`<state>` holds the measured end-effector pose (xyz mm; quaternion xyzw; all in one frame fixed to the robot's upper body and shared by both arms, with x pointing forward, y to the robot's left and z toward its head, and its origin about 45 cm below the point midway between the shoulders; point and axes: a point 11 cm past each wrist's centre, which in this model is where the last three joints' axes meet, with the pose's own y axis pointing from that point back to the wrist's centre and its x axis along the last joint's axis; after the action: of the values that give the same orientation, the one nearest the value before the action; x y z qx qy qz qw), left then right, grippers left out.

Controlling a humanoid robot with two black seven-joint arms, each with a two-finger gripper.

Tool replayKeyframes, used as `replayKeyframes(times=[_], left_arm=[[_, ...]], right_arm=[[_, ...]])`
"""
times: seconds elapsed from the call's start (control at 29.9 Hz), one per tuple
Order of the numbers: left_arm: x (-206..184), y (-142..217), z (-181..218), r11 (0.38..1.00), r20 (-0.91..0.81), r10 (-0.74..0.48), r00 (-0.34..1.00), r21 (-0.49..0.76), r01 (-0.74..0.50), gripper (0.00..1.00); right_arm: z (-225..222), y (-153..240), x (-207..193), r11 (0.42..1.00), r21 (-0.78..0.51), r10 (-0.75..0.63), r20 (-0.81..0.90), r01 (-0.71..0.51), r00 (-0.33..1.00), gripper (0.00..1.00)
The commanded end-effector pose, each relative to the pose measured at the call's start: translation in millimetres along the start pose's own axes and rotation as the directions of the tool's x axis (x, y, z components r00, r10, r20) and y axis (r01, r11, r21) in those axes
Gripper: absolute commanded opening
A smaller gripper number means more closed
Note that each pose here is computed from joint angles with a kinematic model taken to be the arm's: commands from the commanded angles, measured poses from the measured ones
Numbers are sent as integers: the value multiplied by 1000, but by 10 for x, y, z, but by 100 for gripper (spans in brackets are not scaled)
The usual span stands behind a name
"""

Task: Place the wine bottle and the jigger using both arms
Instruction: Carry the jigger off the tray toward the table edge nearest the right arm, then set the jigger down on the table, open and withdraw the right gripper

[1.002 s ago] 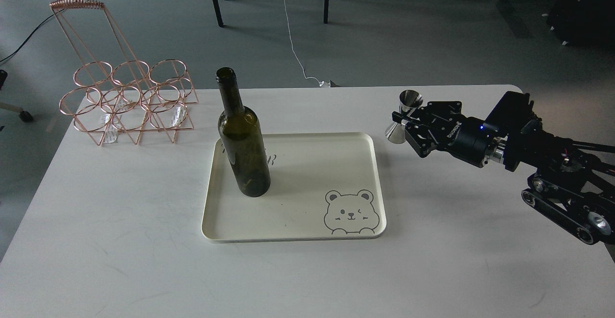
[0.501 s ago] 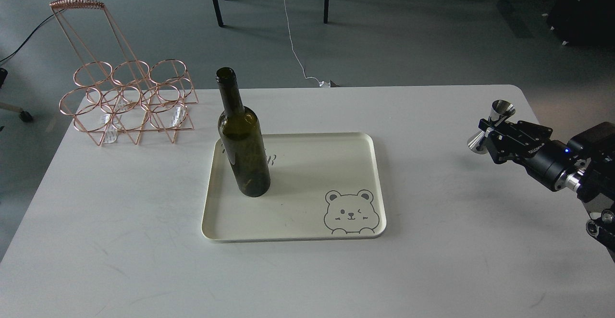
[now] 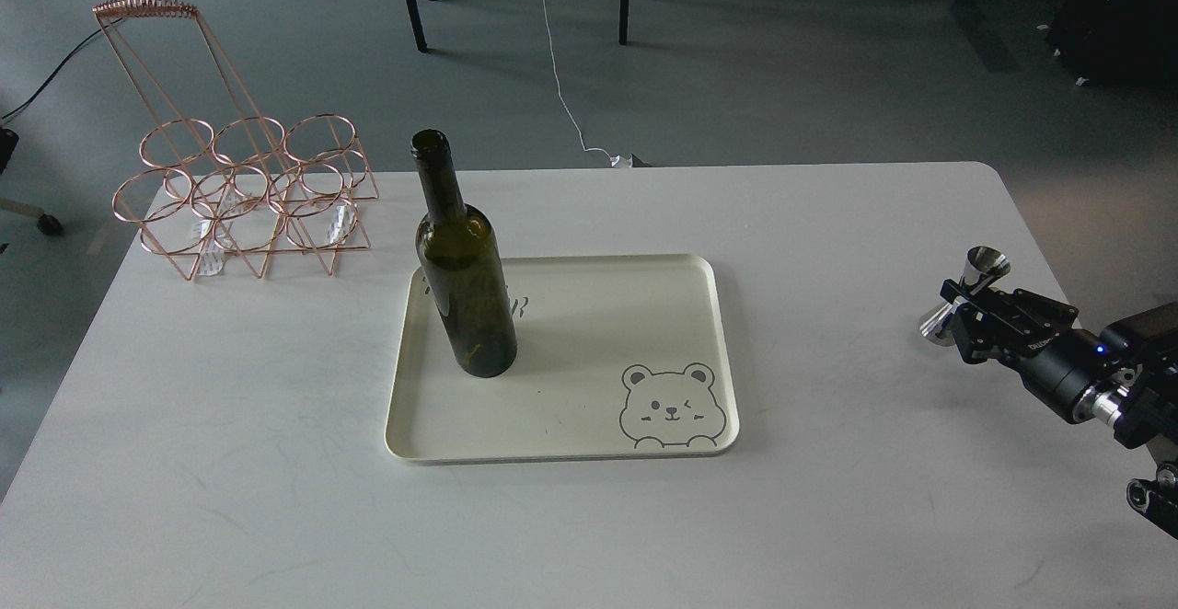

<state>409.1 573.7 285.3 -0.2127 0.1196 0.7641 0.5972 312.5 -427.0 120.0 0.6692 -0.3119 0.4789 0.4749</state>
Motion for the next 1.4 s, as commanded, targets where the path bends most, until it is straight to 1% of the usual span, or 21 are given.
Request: replayKeyframes(times=[0.0, 0.17, 0.37, 0.4, 0.43, 0.5, 0.57, 0.77, 0.9, 1.04, 1.1, 1.17, 1.24, 1.27, 1.37], left_arm=[[7, 2, 10, 1000, 2, 1, 1000, -1, -1, 98], [7, 2, 10, 1000, 2, 1, 1000, -1, -1, 98], [11, 3, 18, 1000, 3, 2, 1000, -2, -2, 98], [11, 4, 18, 1000, 3, 2, 1000, -2, -2, 98], [11, 4, 18, 1000, 3, 2, 1000, -2, -2, 98], [15, 5, 26, 1000, 4, 3, 1000, -3, -3, 98], [34, 10, 64, 1000, 9, 6, 1000, -8, -6, 98], [41, 12, 86, 1000, 11, 6, 1000, -11, -6, 98], [62, 19, 138, 1000, 18, 9, 1000, -17, -9, 98], [69, 21, 155, 1000, 20, 10, 1000, -20, -10, 98], [73, 22, 163, 1000, 21, 11, 1000, -21, -11, 98], [76, 23, 176, 1000, 23, 11, 1000, -23, -10, 98], [79, 24, 186, 1000, 23, 12, 1000, -25, -11, 98], [74, 21, 191, 1000, 22, 11, 1000, -26, -10, 98], [63, 12, 197, 1000, 23, 8, 1000, -19, -8, 98]], right_arm=[[-72, 5, -93, 999, 33, -27, 1, 27, 1000, 10], [-97, 19, -147, 998, 40, -43, 1, 43, 999, 13], [-104, 23, -157, 998, 42, -45, 2, 45, 999, 24], [-112, 19, -155, 998, 44, -44, 4, 44, 999, 27], [-126, 15, -153, 998, 48, -43, 6, 42, 999, 33], [-141, 14, -158, 998, 51, -43, 9, 42, 999, 40], [-144, 18, -155, 998, 54, -44, 8, 43, 999, 50], [-203, 34, -109, 996, 77, -36, 14, 35, 999, 64], [-208, 117, 17, 995, 98, -28, 4, 27, 1000, 76], [-140, 285, 202, 994, 106, -25, -26, 28, 999, 86], [-88, 352, 282, 994, 101, -25, -44, 29, 999, 88], [-20, 407, 371, 996, 90, -21, -63, 27, 998, 92], [39, 418, 479, 997, 79, -6, -81, 13, 997, 93], [56, 393, 560, 997, 78, 11, -90, -4, 996, 93], [57, 208, 1002, 991, 98, 107, -132, -95, 985, 94]])
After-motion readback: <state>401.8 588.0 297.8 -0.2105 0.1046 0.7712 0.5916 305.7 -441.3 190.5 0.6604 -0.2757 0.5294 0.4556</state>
